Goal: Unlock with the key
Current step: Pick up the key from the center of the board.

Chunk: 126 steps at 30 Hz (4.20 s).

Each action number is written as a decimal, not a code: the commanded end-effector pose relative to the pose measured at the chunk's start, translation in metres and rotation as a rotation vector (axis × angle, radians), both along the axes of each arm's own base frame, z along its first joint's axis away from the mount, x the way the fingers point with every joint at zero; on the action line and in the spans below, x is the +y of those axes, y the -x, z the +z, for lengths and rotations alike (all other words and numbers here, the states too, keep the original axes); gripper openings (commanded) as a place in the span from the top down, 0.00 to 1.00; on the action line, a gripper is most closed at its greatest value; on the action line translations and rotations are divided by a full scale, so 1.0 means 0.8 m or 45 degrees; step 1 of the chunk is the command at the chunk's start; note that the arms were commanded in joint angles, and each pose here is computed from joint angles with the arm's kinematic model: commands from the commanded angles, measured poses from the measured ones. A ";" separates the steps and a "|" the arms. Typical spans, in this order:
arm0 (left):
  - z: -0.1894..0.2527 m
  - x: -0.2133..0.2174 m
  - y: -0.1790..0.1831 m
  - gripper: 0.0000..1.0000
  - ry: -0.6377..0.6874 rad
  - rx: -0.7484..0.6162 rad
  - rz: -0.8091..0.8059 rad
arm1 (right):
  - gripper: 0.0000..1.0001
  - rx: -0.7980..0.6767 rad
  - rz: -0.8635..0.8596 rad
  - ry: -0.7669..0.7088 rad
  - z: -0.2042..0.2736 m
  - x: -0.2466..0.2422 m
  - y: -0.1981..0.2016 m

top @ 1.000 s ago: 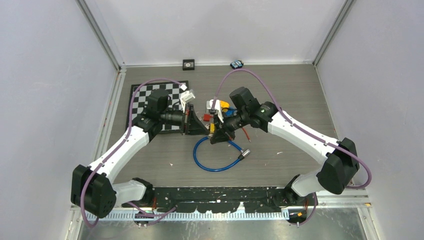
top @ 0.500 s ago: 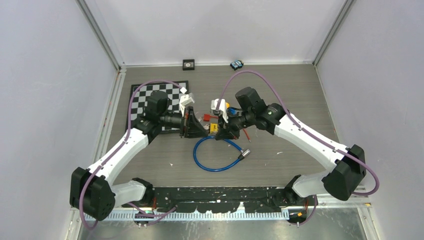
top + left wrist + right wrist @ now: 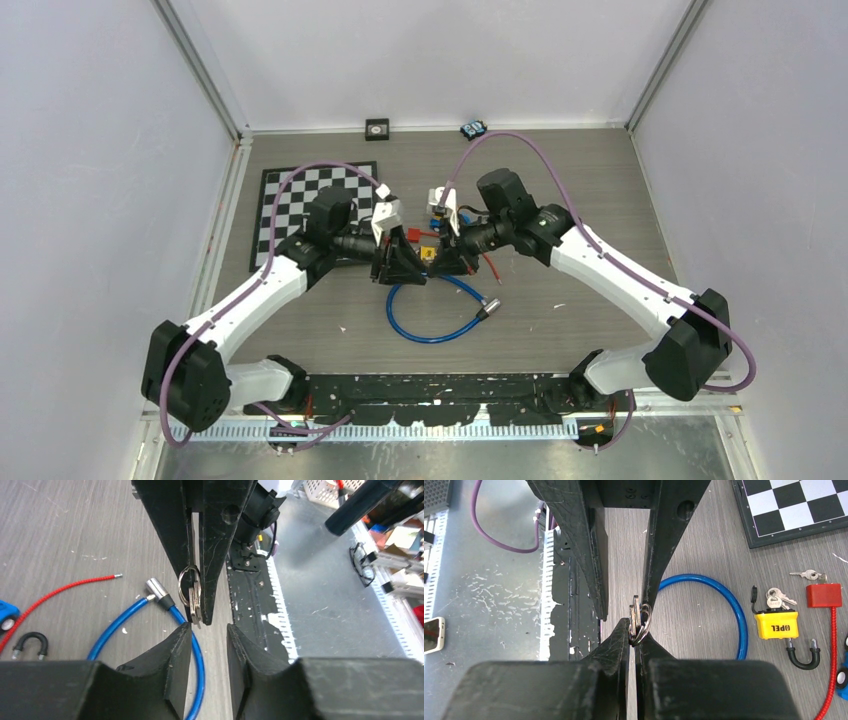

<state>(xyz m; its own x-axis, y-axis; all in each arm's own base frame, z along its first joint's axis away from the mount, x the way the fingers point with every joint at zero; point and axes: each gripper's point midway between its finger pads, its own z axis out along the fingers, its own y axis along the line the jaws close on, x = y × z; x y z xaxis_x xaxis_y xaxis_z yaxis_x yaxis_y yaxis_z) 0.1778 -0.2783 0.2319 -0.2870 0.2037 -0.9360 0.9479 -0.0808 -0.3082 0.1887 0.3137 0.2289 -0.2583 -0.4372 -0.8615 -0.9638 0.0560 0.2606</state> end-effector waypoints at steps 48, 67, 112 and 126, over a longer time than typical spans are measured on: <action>0.040 -0.008 -0.024 1.00 0.242 -0.122 0.082 | 0.99 0.008 0.019 -0.034 -0.014 -0.004 -0.002; -0.015 0.011 -0.013 1.00 -0.061 -0.202 0.059 | 0.74 -0.041 0.008 0.140 -0.032 -0.031 -0.004; -0.020 0.002 -0.001 1.00 -0.081 -0.180 0.018 | 0.99 0.009 0.040 -0.010 0.004 0.023 0.000; -0.015 0.003 -0.015 0.60 -0.016 -0.159 0.055 | 0.99 0.113 -0.073 -0.166 0.027 0.010 -0.014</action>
<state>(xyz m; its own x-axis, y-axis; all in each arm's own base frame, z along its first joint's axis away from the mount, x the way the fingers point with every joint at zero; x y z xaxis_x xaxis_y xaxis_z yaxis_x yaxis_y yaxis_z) 0.1857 -0.2726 0.2080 -0.2265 0.2462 -0.9424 0.9713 -0.0145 -0.2372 0.2037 0.3159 0.2263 -0.3847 -0.3696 -0.8458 -0.9224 0.1196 0.3673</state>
